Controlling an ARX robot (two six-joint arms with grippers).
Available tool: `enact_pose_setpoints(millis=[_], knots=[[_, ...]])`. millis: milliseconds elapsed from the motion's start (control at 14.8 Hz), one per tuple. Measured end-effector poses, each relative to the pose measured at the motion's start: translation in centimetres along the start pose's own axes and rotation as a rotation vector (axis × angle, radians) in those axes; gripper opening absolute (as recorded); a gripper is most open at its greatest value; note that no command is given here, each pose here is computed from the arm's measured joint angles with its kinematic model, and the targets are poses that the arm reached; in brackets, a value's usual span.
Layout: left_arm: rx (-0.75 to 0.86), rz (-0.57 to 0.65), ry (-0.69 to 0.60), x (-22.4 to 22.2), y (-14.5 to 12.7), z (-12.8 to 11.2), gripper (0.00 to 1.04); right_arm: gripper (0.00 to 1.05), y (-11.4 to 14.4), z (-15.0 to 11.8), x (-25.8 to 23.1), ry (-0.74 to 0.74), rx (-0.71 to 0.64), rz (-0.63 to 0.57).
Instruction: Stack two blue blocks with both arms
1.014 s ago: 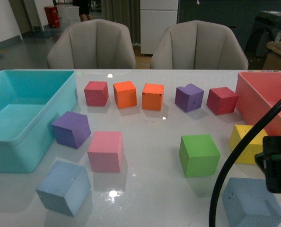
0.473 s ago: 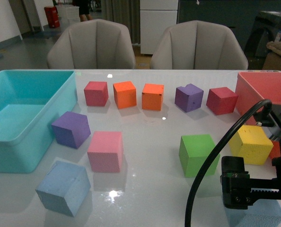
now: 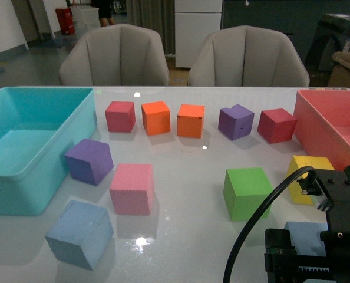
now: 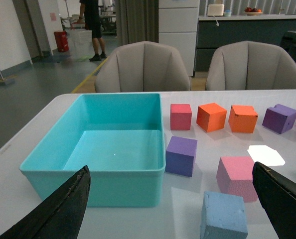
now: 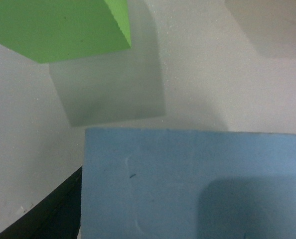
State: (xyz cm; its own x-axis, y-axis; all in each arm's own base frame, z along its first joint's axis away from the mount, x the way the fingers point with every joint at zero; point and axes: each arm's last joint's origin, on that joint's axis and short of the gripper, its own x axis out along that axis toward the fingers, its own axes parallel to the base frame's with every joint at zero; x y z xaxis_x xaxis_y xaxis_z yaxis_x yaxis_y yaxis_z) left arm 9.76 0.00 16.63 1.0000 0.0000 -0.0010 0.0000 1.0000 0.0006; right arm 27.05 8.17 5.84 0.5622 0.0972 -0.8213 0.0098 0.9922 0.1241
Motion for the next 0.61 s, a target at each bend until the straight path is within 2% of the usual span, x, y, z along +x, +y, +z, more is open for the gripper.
enact_pose_setpoints(millis=[68, 203, 338, 608], knots=[[0.000, 0.000, 0.000, 0.0, 0.0, 0.0, 0.98, 0.93, 0.0, 0.0, 0.0, -0.010, 0.003, 0.003], [0.000, 0.000, 0.000, 0.0, 0.0, 0.0, 0.98, 0.69, -0.4, -0.4, -0.1, -0.004, 0.008, -0.004], [0.000, 0.000, 0.000, 0.0, 0.0, 0.0, 0.98, 0.53, -0.6, -0.2, -1.0, -0.016, 0.016, -0.005], [0.000, 0.000, 0.000, 0.0, 0.0, 0.0, 0.98, 0.48, -1.0, 1.6, -6.0, -0.128, 0.043, 0.018]])
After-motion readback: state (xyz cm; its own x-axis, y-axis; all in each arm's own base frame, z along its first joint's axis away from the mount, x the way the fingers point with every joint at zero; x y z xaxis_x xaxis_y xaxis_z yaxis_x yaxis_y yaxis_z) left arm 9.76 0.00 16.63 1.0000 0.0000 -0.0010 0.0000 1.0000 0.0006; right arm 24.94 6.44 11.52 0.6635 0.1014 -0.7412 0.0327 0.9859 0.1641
